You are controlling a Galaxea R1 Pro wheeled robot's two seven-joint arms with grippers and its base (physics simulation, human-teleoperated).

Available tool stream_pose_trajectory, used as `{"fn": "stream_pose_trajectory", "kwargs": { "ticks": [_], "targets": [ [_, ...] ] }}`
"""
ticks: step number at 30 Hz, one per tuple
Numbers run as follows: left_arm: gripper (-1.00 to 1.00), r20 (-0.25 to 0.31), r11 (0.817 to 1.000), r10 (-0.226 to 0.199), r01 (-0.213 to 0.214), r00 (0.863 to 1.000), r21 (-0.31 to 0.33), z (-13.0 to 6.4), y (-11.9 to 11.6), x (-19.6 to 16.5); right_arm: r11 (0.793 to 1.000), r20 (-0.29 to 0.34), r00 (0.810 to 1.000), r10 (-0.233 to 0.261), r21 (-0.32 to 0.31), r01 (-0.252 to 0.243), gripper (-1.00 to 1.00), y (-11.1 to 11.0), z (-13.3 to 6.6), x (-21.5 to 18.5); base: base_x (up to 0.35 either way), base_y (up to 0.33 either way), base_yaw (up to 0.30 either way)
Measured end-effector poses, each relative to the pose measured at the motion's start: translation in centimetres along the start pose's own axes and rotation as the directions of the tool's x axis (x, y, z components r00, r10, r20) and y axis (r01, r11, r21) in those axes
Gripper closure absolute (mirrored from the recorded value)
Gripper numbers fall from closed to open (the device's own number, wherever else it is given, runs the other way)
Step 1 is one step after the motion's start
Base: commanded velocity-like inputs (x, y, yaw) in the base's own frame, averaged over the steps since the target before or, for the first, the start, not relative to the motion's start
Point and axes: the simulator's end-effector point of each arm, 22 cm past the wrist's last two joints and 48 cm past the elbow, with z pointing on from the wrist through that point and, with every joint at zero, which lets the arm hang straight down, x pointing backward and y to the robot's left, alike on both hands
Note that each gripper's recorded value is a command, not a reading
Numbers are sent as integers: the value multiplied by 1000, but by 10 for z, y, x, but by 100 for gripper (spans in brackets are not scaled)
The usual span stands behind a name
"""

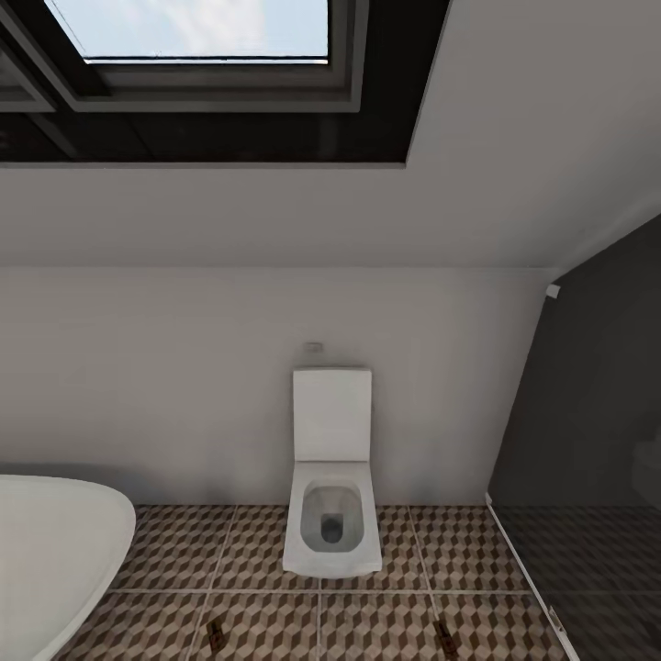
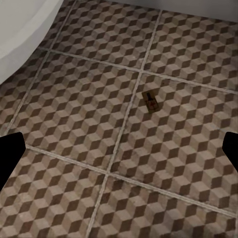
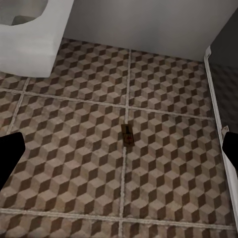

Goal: Take the four mousetraps from the cabinet in the bathroom and place them on the bathroom floor. Make sure all four end up on the same floor surface, and ensure that at least two of them are either under or directly next to the same bathroom sink.

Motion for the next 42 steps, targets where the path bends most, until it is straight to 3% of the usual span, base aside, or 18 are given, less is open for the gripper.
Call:
{"fn": "stream_pose_trajectory", "kwargs": {
  "ticks": [42],
  "targets": [
    [-100, 0, 1000, 1, -1, 1000, -1, 0, 0, 0, 1000, 0, 1000, 0, 0, 0, -100, 0, 0, 0, 0, 0, 0]
  ]
}}
